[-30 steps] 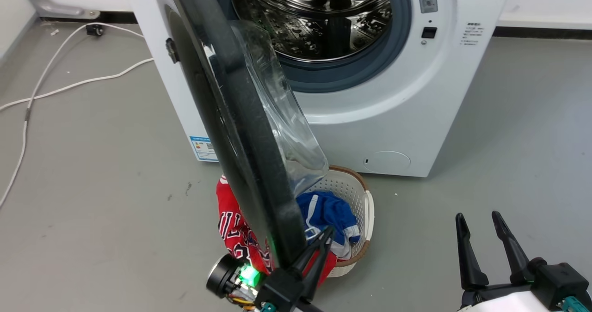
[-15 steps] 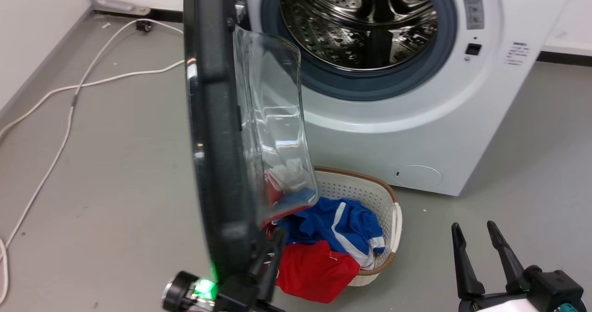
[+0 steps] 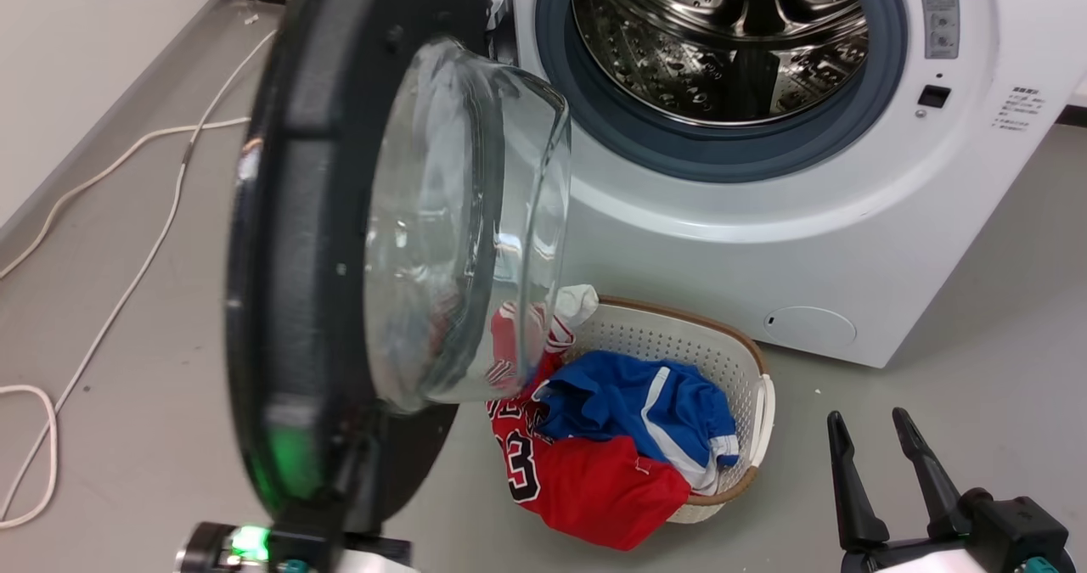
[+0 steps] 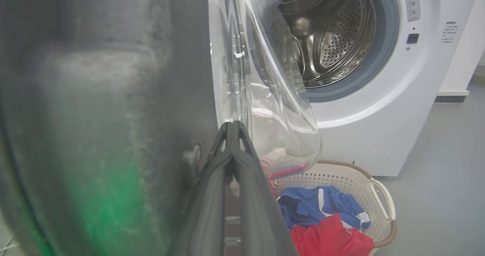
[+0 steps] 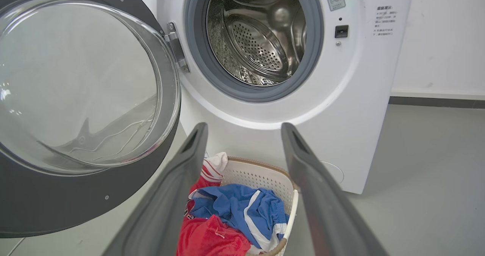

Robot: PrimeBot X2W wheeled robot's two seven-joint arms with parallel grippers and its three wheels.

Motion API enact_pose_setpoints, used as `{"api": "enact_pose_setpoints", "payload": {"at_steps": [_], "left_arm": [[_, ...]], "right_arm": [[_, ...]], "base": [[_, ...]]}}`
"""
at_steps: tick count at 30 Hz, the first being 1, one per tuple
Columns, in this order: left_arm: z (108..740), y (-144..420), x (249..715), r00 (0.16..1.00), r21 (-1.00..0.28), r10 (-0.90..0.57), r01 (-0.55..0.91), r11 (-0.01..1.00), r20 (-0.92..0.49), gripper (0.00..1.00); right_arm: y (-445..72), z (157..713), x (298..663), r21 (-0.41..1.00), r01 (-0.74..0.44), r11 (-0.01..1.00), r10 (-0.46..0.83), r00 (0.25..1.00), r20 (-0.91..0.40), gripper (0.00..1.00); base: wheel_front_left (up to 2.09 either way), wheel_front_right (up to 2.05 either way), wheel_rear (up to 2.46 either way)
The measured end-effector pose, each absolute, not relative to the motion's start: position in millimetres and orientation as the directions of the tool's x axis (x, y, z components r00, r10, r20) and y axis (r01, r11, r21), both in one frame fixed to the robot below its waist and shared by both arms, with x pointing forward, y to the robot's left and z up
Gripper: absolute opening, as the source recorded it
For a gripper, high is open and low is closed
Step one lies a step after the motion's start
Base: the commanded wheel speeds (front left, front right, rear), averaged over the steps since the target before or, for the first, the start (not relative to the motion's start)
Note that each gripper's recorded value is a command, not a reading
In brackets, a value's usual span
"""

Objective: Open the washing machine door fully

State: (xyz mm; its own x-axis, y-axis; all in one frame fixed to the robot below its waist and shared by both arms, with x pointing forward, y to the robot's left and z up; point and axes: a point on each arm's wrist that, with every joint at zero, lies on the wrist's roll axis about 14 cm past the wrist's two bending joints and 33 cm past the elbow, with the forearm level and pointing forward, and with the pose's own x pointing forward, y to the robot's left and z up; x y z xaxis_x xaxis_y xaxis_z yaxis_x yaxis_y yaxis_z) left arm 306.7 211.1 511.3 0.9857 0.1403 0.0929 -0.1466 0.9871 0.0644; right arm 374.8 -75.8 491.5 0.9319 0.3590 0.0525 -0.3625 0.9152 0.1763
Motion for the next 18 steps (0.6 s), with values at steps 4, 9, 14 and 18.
{"api": "enact_pose_setpoints", "payload": {"at_steps": [4,9,14,18], "left_arm": [[511,242,303,0.969,0.061,0.232,-0.238,0.969,0.090,0.00],[510,280,300,0.938,0.068,0.336,-0.341,0.937,0.080,0.00],[510,309,301,0.900,0.063,0.429,-0.433,0.899,0.078,0.00],[509,329,304,0.870,0.063,0.487,-0.492,0.868,0.077,0.00]], "right_arm": [[-74,487,377,0.178,-0.366,0.913,0.365,0.930,0.040,1.00],[-74,482,380,0.172,-0.364,0.915,0.365,0.931,0.027,1.00],[-76,477,386,0.168,-0.354,0.920,0.357,0.934,0.016,1.00],[-78,469,390,0.166,-0.347,0.923,0.352,0.936,-0.003,1.00]], "base": [[0.00,0.00,0.00],[0.00,0.00,0.00],[0.00,0.00,0.00],[0.00,0.00,0.00]]}}
